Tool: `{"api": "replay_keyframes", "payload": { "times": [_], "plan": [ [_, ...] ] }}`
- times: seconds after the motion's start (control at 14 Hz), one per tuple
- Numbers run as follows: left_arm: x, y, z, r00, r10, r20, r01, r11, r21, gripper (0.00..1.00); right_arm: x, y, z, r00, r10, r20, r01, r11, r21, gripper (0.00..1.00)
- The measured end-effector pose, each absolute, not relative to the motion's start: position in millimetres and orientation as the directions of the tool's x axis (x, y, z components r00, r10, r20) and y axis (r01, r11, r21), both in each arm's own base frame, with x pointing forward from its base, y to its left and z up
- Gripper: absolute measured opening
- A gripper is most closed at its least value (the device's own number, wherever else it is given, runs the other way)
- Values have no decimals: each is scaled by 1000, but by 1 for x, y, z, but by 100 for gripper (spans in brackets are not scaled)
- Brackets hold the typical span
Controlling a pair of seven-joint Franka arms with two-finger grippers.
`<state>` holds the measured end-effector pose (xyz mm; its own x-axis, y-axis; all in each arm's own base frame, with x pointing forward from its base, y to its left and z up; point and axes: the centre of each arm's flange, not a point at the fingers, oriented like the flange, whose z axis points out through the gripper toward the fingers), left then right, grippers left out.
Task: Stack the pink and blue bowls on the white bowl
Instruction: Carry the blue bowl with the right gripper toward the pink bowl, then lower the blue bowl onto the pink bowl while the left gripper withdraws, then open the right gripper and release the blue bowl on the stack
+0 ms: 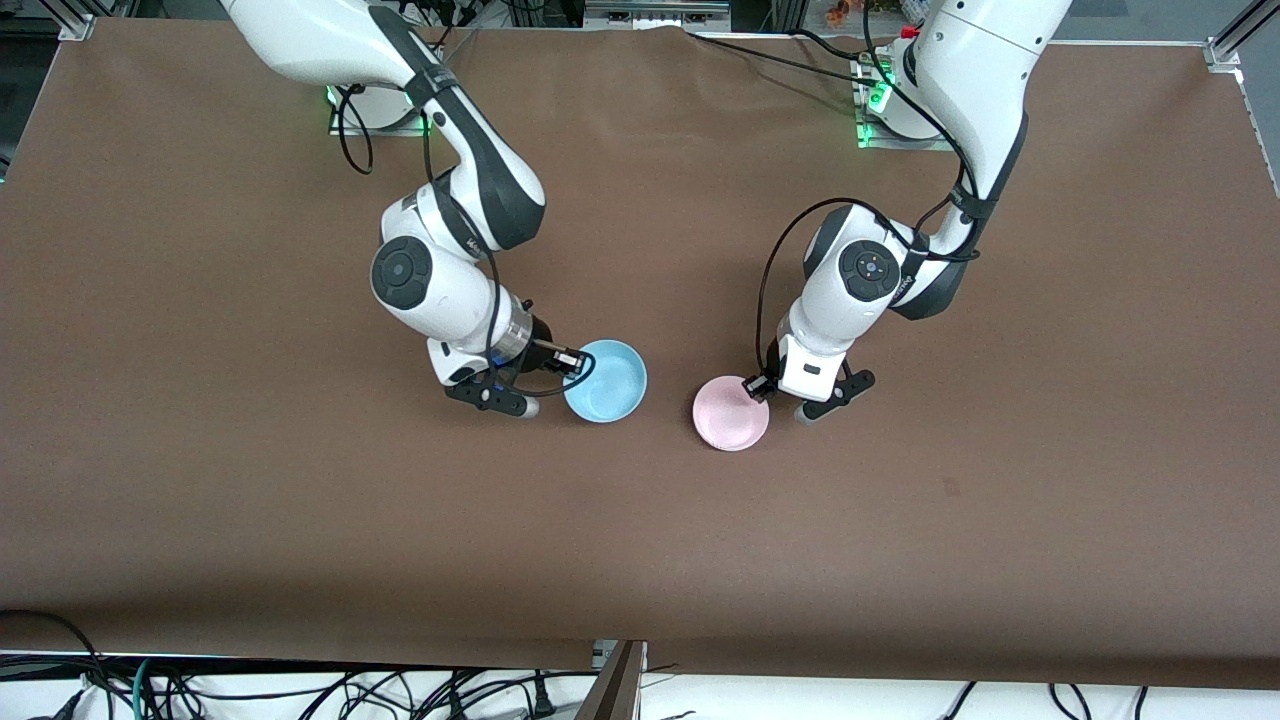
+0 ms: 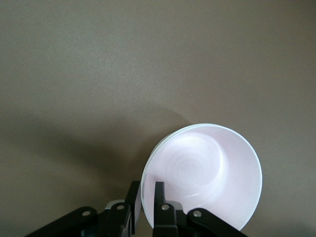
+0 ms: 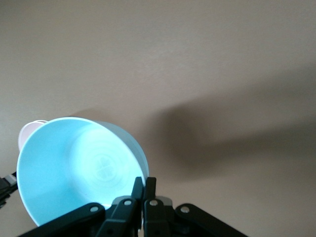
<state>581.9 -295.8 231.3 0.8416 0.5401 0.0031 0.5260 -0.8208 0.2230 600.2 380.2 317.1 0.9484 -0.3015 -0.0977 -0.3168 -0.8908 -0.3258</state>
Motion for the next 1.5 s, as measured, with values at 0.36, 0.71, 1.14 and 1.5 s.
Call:
{"api": "replay_keyframes", "payload": {
  "times": [0.36, 0.71, 1.14, 1.5],
  "plan": [
    [610, -292, 270, 832, 555, 21, 534, -810, 244, 17, 596, 422, 314, 925, -372, -76, -375, -864, -335, 2],
    [658, -257, 378, 812, 583, -25, 577, -795, 188, 17, 593, 474, 303, 922, -385, -33, -369, -850, -376, 2],
    [681, -144, 499, 861, 508, -11, 503, -849, 160, 17, 583, 522, 267, 945, -327, 32, -289, -874, -391, 2],
    [665, -38, 554, 912, 409, 15, 403, -904, 141, 17, 581, 538, 263, 951, -301, 72, -248, -880, -406, 2]
  ]
}}
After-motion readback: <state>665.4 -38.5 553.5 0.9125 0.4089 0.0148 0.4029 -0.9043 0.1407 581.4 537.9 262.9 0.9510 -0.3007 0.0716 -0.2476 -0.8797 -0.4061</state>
